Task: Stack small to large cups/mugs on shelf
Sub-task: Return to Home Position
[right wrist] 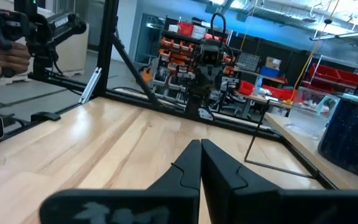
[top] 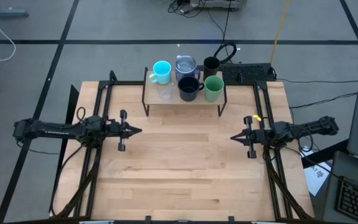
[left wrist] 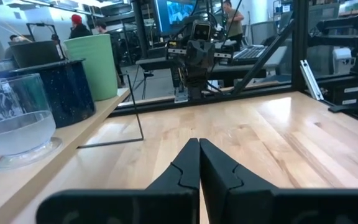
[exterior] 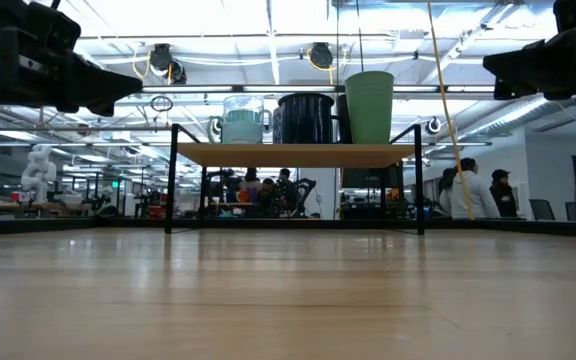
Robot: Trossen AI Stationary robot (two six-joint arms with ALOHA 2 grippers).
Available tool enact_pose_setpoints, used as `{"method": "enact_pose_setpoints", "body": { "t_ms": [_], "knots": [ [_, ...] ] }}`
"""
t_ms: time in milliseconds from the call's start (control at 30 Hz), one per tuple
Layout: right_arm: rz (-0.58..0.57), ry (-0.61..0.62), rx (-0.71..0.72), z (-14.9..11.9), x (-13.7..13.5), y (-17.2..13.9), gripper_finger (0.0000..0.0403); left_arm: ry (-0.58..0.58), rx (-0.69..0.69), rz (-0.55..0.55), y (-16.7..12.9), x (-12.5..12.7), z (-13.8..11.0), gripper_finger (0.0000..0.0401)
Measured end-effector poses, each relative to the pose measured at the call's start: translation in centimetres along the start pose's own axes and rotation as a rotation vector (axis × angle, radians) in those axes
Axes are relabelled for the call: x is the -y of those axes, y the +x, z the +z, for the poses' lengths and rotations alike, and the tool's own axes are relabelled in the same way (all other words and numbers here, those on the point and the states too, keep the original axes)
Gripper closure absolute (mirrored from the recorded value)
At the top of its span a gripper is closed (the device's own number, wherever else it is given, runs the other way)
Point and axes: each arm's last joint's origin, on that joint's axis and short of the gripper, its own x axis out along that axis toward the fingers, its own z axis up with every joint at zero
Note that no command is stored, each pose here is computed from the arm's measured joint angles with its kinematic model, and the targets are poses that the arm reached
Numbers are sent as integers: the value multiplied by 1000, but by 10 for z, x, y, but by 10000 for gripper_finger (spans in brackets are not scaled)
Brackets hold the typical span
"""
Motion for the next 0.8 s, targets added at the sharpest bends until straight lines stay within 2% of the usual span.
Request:
{"method": "enact_pose_setpoints", "body": {
  "t_ms": [400,600,800],
  "knots": [
    [-1,-7,-4,-1,0,-4,403,-4,-12,4,-6,0,0,398],
    [3,-64,-15,-2,0,-4,403,-5,-14,4,-6,0,0,399],
    [27,-70,-11,-3,0,-4,403,5,-14,4,-6,0,-1,397]
  ]
}}
